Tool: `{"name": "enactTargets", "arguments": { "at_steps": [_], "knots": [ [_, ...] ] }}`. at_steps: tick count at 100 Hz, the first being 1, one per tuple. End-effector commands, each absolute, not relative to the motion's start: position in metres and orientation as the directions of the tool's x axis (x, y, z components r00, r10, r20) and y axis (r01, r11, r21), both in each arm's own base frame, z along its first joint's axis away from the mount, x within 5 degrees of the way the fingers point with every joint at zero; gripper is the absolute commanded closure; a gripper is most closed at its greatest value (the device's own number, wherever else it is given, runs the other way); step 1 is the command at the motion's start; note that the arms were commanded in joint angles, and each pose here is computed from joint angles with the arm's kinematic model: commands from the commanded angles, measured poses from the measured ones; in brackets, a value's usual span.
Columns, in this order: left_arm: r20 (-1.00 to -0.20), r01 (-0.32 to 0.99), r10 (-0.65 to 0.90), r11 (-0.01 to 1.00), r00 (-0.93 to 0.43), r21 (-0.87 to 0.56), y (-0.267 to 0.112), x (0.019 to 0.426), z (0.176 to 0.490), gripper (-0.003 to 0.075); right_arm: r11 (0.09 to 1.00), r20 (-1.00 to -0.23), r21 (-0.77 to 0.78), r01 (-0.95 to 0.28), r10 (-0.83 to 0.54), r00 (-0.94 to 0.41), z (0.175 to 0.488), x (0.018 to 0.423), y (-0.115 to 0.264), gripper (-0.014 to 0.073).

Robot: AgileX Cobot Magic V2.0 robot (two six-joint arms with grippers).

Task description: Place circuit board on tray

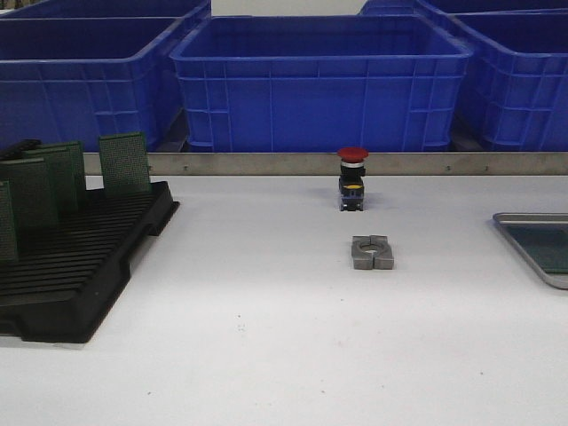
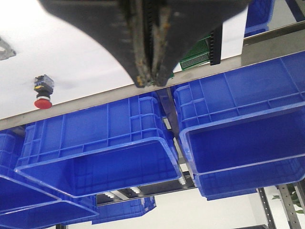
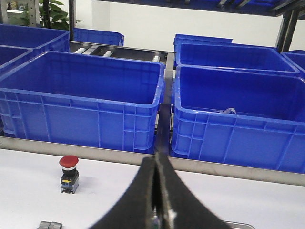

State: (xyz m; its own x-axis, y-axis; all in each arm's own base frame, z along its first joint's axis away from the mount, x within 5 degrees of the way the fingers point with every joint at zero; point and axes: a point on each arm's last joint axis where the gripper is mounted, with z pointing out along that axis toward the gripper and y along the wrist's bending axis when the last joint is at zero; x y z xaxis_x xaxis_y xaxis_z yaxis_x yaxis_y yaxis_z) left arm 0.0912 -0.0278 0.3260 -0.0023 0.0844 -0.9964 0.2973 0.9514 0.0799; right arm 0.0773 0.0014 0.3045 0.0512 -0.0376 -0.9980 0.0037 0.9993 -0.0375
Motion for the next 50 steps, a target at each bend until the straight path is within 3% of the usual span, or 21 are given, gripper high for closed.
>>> {"name": "enactTargets", "arguments": {
  "at_steps": [1, 30, 50],
  "knots": [
    [-0.996, 0.246, 0.061, 0.966, 0.067, 0.075, -0.024, 0.092, 0.34, 0.0738, 0.998, -0.994, -0.034, 0.043, -0.038, 0.105, 0.316, 0.076, -0.002, 0.0664],
    [-0.996, 0.185, 0.036, 0.981, 0.079, 0.05, -0.016, 0.083, 0.327, 0.0738, 0.998, -0.994, -0.034, 0.043, -0.038, 0.105, 0.316, 0.076, -0.002, 0.0664],
    [-0.99, 0.179, 0.059, 0.98, 0.129, 0.082, -0.013, 0.068, 0.298, 0.0738, 0.998, -0.994, -0.034, 0.043, -0.038, 0.105, 0.316, 0.076, -0.002, 0.0664]
  ]
}}
